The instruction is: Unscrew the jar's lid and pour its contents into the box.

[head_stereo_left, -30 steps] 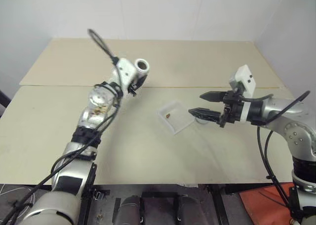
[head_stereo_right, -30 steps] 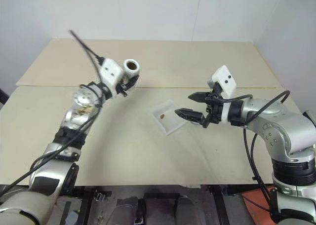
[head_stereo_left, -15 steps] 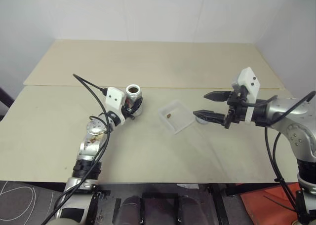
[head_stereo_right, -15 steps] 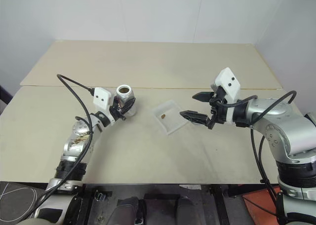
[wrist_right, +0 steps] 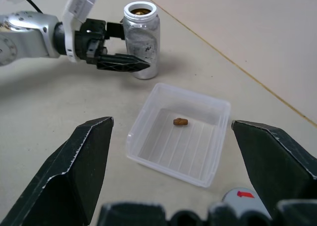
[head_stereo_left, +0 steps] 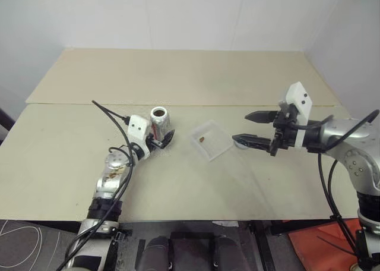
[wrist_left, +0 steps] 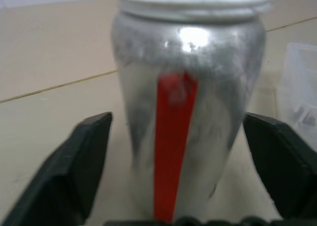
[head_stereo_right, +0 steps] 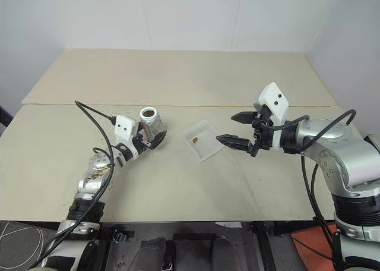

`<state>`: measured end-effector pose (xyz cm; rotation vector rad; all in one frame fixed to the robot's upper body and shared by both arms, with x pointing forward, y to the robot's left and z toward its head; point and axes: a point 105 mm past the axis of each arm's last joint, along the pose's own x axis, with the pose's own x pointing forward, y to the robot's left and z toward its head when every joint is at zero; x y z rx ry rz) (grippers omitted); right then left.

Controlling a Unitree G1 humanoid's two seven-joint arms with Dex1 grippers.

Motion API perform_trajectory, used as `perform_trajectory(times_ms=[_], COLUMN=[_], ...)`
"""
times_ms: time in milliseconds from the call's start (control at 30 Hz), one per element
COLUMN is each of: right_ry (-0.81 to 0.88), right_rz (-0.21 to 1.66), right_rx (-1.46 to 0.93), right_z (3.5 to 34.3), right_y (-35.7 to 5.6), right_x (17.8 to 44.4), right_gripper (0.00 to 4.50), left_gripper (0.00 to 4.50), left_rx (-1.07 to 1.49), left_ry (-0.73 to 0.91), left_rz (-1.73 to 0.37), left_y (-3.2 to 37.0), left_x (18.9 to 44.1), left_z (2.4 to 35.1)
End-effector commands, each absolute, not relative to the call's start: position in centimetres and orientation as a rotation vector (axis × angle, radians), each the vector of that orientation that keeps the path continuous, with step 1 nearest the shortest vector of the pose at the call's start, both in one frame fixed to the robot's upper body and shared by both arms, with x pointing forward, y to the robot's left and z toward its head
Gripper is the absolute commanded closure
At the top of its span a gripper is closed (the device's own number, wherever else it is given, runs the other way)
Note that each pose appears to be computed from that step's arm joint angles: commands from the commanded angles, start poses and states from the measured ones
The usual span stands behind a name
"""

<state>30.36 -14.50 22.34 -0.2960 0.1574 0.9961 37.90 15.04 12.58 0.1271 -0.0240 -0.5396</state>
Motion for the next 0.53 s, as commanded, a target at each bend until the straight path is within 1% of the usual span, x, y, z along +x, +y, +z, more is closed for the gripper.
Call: perform_trajectory(times_ms=[33,200,300,400,467,533], right_ry=[0.106,0.112,0.098,0.098,0.084,0.079], right_rz=[1.002,1.014,1.057,1.053,1.053,1.034], right_rx=[-0.332,-0.355,-0.365,-0.399,-0.398,-0.399], right_z=[23.2,23.0,23.0,22.4,22.5,22.4], right_y=[-14.2,-14.7,-14.7,-14.7,-14.9,-15.1], right_x=[30.1,29.6,29.1,28.9,28.7,28.8], right_gripper=[0.00,0.00,0.00,0.00,0.00,0.00], left_gripper=[0.02,0.02,0.02,0.02,0.02,0.02], left_rx=[0.192,0.281,0.264,0.256,0.245,0.202], left_ry=[-0.088,-0.045,-0.059,-0.057,-0.067,-0.078], left_rz=[-0.621,-0.778,-0.878,-0.968,-0.961,-0.959], left_y=[16.7,20.4,22.9,24.2,24.5,24.3], left_x=[35.7,30.6,26.8,23.2,22.2,21.7], left_z=[15.7,18.4,21.1,22.9,24.0,24.5])
